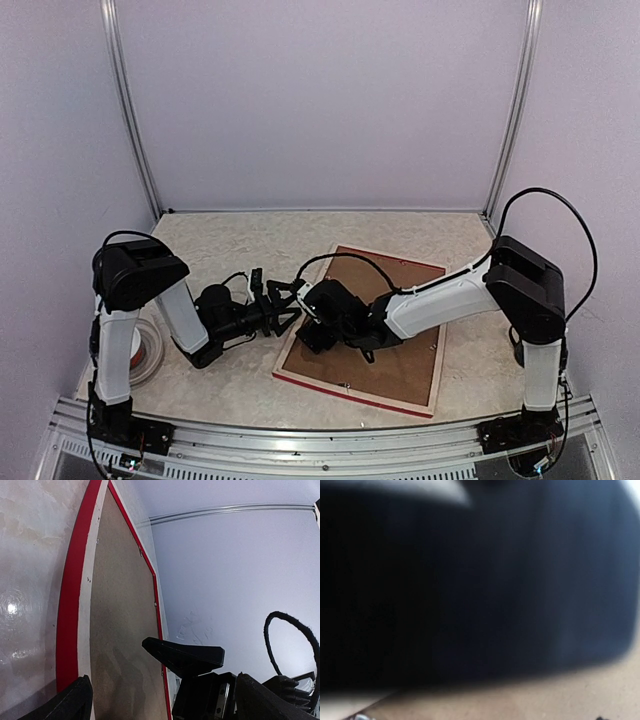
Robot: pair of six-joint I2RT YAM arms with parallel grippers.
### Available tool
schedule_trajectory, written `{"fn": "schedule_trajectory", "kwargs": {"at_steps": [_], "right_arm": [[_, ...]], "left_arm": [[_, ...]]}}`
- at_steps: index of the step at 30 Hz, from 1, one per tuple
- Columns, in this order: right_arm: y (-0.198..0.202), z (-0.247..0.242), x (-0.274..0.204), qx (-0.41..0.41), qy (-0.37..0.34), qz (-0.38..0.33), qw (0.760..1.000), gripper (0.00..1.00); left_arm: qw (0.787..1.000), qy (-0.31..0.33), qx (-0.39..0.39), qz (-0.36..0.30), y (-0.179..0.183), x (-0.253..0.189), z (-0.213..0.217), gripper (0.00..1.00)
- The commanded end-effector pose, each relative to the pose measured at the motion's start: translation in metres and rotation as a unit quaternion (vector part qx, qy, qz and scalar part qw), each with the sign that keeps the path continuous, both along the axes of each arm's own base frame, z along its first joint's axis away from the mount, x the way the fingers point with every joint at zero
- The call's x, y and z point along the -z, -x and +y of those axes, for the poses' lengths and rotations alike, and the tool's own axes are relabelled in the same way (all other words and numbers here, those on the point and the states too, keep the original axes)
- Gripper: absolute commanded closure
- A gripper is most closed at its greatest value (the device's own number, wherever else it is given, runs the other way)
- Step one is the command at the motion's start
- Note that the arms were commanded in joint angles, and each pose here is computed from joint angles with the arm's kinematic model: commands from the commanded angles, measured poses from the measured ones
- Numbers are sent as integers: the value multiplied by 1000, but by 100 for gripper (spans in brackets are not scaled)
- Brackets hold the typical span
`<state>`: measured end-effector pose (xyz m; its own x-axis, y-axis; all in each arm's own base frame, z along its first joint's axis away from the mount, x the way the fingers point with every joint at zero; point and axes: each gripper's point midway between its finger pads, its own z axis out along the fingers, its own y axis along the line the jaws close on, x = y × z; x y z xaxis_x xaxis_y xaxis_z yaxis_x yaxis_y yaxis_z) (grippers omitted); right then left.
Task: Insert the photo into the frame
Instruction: Press the fastener onto the backboard.
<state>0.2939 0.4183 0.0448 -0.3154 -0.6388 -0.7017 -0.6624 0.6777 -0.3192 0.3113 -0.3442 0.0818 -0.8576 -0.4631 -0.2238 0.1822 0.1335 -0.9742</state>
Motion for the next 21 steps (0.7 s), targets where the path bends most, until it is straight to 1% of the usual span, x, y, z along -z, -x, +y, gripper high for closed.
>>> {"fn": "schedule_trajectory", "kwargs": {"at_steps": [1,10,13,16,21], "right_arm": [[23,-51,88,-7,165,67,984,1],[25,-53,98,-2,165,73,984,1],[29,-57,92,-12,166,73,983,1],[34,-54,77,-27,150,75,985,1],[42,-55,58,-38,140,92,985,1]], "left_arm": [[998,10,63,-1,27,-2,-20,1],[997,15,69,1,29,-1,-23,1],[998,15,67,1,28,-2,-21,1],[998,15,64,1,27,-2,-20,1],[998,14,55,1,24,-3,-13,1]]}}
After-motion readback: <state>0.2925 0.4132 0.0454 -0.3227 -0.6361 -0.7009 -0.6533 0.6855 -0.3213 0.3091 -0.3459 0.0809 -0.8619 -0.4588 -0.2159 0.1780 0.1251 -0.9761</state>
